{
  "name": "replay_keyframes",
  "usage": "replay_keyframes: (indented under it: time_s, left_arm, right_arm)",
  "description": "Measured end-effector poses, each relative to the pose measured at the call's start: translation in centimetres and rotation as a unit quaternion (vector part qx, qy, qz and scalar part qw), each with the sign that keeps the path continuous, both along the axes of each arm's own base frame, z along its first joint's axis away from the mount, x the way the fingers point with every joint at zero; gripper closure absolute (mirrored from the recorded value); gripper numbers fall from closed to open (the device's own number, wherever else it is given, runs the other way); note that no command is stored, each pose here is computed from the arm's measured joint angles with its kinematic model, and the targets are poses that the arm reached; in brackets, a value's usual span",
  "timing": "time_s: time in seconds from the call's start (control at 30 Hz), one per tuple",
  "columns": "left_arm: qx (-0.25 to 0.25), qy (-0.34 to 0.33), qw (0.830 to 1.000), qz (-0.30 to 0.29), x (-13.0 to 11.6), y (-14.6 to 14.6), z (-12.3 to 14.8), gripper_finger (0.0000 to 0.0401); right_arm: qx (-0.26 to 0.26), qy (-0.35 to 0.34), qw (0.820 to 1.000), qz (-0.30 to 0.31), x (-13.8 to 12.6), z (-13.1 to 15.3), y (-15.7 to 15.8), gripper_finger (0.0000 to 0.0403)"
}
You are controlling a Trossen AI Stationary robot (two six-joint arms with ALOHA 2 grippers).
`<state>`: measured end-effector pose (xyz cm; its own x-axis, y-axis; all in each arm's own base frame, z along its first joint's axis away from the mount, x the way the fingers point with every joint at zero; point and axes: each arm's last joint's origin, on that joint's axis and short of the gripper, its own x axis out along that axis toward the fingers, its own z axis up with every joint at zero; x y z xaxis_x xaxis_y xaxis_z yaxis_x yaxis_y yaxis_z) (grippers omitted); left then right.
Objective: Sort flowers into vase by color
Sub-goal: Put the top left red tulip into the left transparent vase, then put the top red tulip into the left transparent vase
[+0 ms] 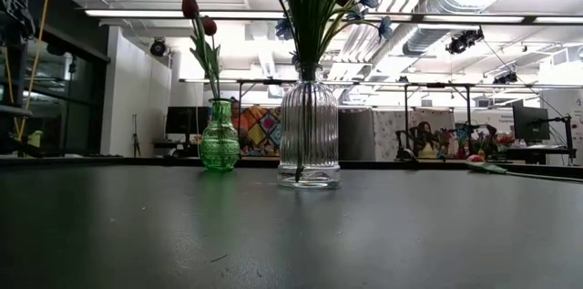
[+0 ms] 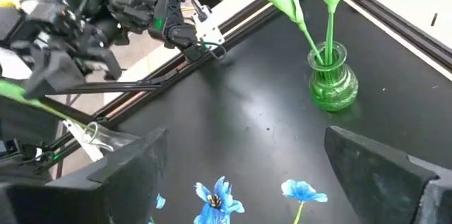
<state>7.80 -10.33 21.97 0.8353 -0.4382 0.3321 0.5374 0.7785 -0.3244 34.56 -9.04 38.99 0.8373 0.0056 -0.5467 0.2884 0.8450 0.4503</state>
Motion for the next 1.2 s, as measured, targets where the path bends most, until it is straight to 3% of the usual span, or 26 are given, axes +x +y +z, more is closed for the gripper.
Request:
replay_keyframes:
  time_s: [0.17,0.4,0.8,1.07,1.2]
  left_arm:
    - [-0.006,0.064,0.998,-0.01,0.2,-0.3,-1.1,0.0401]
    - [-0.014,0.074,0.997,-0.011,0.2,-0.3,-1.2,0.0386]
    - [-0.075,0.099,0.992,-0.033,0.2,-0.2,-1.1,0.0253]
    - [-0.145,0.029,0.988,-0.046,-0.5,0.9,1.0,0.0187]
    - [-0.146,-0.015,0.989,0.001,-1.1,2.1,1.9,0.0181]
  right_arm:
    - [-0.004,0.0,1.0,-0.005,0.0,0.0,0.0,0.0037]
    - [-0.006,0.001,1.0,-0.01,0.0,0.0,-0.1,0.0037]
    - [-0.006,0.001,1.0,-0.01,0.0,0.0,-0.1,0.0037]
    - [-0.007,0.001,1.0,-0.003,0.0,0.0,0.0,0.0037]
    - [-0.017,0.001,1.0,0.007,0.0,0.0,0.0,0.0037]
